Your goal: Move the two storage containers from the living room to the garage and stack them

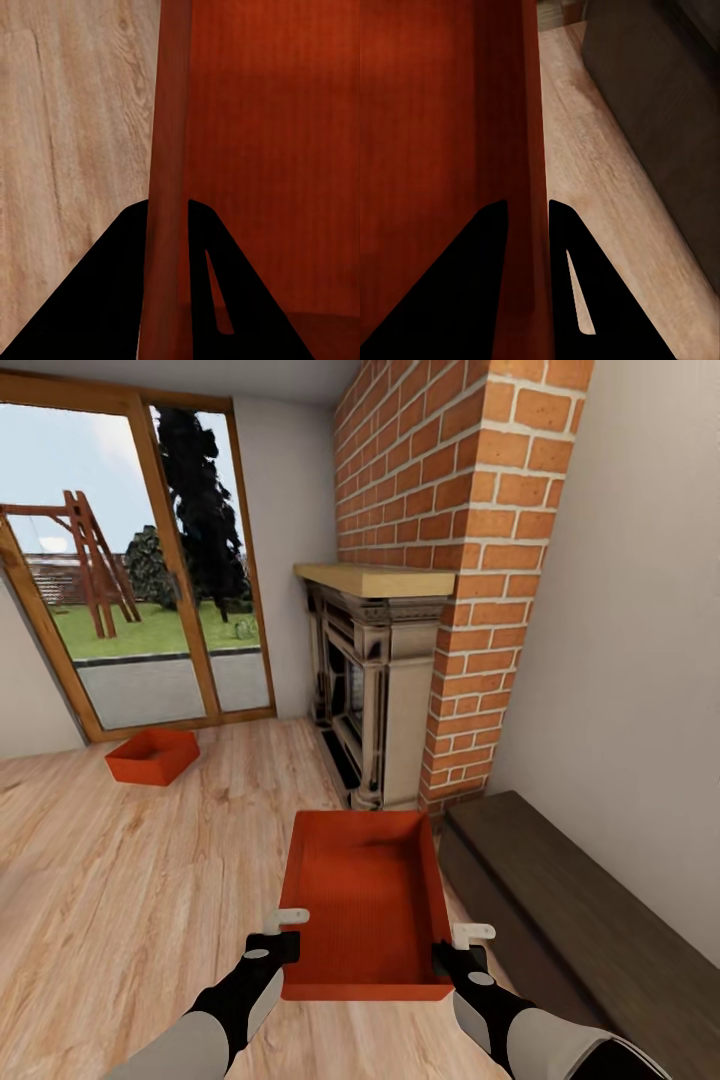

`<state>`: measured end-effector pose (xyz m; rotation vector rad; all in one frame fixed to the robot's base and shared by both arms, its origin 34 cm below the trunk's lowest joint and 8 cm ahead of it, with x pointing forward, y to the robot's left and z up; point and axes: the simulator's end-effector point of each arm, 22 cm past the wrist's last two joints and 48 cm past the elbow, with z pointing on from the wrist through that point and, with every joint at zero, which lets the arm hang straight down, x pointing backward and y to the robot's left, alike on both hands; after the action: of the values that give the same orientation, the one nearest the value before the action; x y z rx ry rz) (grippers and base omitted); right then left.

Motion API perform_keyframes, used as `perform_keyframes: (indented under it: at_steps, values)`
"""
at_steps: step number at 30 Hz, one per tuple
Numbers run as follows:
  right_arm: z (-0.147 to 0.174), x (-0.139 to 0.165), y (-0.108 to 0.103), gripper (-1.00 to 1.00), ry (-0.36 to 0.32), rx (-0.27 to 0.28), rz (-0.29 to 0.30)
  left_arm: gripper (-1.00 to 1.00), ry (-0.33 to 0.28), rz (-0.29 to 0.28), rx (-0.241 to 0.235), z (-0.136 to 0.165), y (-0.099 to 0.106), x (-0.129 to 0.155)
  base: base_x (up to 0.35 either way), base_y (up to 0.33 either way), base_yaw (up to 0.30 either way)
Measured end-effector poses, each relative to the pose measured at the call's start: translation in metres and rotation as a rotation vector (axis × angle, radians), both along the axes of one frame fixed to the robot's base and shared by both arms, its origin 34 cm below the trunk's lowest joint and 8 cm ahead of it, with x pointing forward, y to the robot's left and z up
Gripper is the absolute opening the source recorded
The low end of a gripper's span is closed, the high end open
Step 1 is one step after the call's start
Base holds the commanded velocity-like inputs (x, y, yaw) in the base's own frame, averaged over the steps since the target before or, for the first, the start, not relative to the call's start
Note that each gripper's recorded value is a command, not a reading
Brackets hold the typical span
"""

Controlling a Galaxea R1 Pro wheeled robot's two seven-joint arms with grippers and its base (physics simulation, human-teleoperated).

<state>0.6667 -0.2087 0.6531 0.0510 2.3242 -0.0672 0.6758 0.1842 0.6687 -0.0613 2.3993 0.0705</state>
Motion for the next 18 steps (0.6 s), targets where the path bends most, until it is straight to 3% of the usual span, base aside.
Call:
perform_keyframes:
  at_steps: [18]
  values:
    - [0.021, 0.006, 0.000, -1.00, -0.029, 0.000, 0.000, -1.00, -0.029, 0.000, 0.000, 0.021, 0.000, 0.005, 0.000, 0.000, 0.000]
